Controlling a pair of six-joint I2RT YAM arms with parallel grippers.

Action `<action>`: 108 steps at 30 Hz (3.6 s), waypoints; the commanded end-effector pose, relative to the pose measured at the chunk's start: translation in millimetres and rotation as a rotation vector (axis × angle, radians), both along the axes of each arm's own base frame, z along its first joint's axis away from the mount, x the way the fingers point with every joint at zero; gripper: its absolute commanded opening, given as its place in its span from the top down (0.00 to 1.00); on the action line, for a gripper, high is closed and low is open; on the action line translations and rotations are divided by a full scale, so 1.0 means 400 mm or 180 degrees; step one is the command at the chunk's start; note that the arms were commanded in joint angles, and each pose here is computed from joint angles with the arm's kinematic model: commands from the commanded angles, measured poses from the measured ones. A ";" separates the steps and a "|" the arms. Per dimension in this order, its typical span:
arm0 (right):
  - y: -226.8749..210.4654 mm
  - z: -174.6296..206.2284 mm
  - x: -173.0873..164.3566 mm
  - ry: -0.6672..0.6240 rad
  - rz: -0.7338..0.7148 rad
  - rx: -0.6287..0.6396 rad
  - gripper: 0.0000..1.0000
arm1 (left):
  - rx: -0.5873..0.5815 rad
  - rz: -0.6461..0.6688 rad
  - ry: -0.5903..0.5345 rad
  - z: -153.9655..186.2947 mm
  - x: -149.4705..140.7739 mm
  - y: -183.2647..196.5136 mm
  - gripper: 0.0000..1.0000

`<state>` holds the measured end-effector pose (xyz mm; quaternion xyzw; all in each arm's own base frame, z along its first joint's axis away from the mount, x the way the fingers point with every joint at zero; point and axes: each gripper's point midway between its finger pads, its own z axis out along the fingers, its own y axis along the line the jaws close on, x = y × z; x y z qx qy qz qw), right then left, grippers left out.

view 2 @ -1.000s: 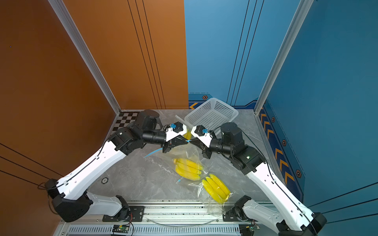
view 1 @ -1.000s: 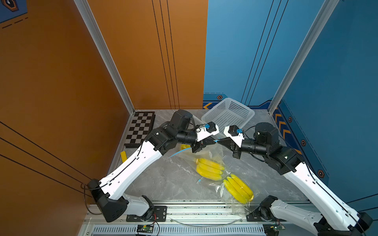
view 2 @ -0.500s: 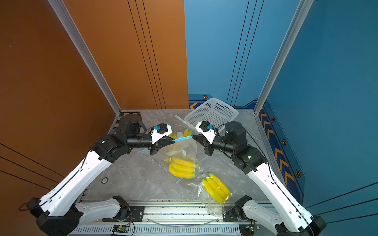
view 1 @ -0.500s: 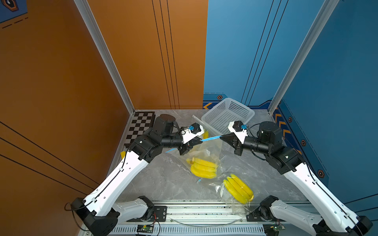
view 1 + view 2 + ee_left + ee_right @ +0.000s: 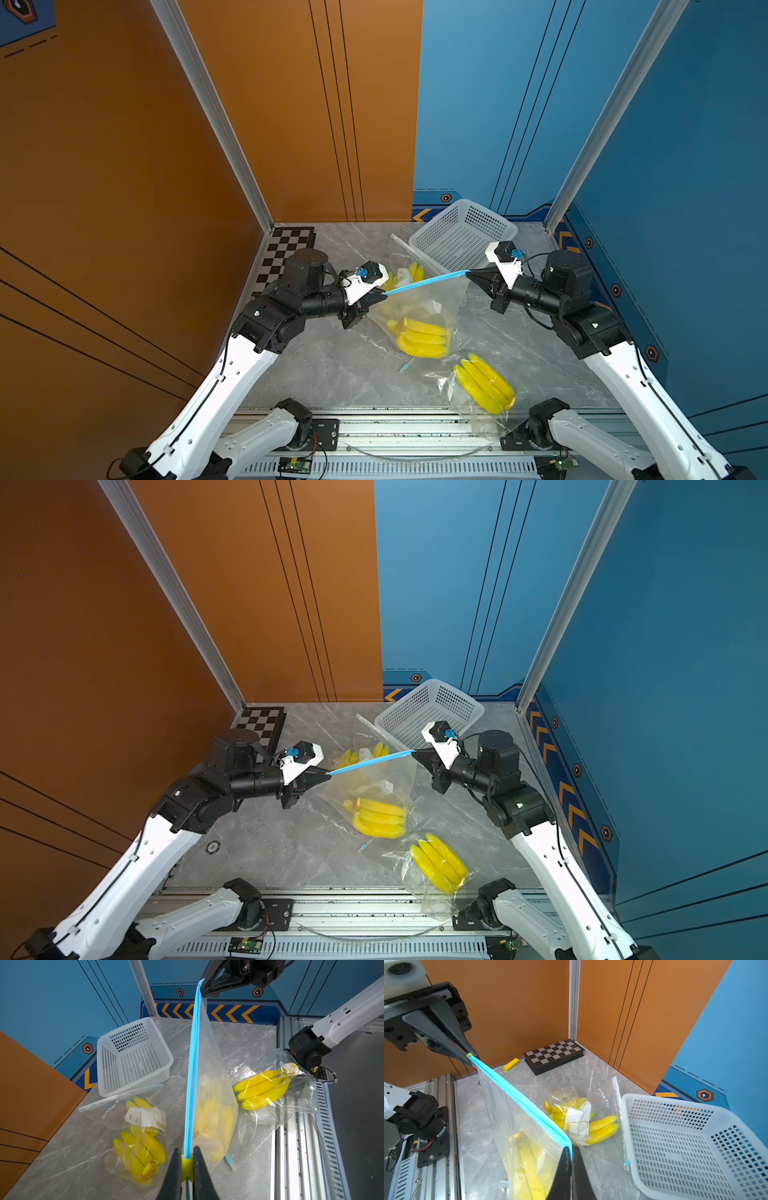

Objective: Open the zip-top bag and take out the banana
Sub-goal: Unzip the zipper on the zipper food storage bag, then open the zipper of the food storage bag at the center of the board.

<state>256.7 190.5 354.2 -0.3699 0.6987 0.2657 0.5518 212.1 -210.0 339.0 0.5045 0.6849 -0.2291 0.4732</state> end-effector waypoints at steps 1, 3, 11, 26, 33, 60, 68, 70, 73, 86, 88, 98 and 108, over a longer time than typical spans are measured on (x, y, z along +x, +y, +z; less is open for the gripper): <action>-0.042 0.013 0.035 -0.0078 -0.0332 0.0043 1.00 | 0.0196 0.0210 0.0233 -0.053 -0.019 0.049 0.93; -0.045 0.012 0.039 -0.0081 -0.0353 0.0038 1.00 | 0.0221 0.0234 0.0241 -0.057 -0.022 0.056 0.93; -0.061 0.004 0.058 -0.0053 -0.0437 0.0107 1.00 | 0.0295 0.0337 0.0232 -0.063 -0.031 0.082 0.94; -0.069 -0.003 0.064 0.0004 -0.0452 0.0192 1.00 | 0.0250 0.0395 0.0268 -0.050 -0.046 0.096 0.98; -0.068 0.067 0.034 0.0277 -0.0519 0.0423 0.25 | 0.0153 0.0123 0.0196 0.006 -0.056 0.049 1.00; 0.170 -0.052 -0.001 0.0220 0.0700 -0.1731 0.17 | 0.0556 -0.0298 0.0194 -0.068 -0.089 -0.036 1.00; 0.259 -0.098 0.011 -0.0047 0.1354 -0.2182 0.42 | 0.0528 -0.0317 0.0208 -0.070 -0.092 -0.031 1.00; 0.290 -0.088 0.019 -0.0144 0.1459 -0.2168 0.49 | 0.0537 -0.0344 0.0214 -0.071 -0.093 -0.032 1.00; 0.324 -0.075 0.031 -0.0166 0.1533 -0.2027 0.64 | 0.0557 -0.0329 0.0198 -0.072 -0.083 -0.031 1.00; 0.270 0.117 0.169 0.0676 -0.0116 -0.0643 1.00 | -0.0219 0.0739 0.0065 0.080 0.015 0.066 0.02; 0.254 0.178 0.195 0.0942 -0.0690 -0.0192 1.00 | -0.0670 0.1310 0.0025 0.154 0.052 0.120 0.02; 0.277 0.169 0.135 0.1332 -0.2136 0.0478 1.00 | -0.2417 0.2295 0.1748 0.237 0.128 0.136 0.02; 0.355 0.043 0.140 0.1756 -0.2349 0.0546 1.00 | -0.2110 0.2622 0.2503 0.103 0.090 0.097 0.02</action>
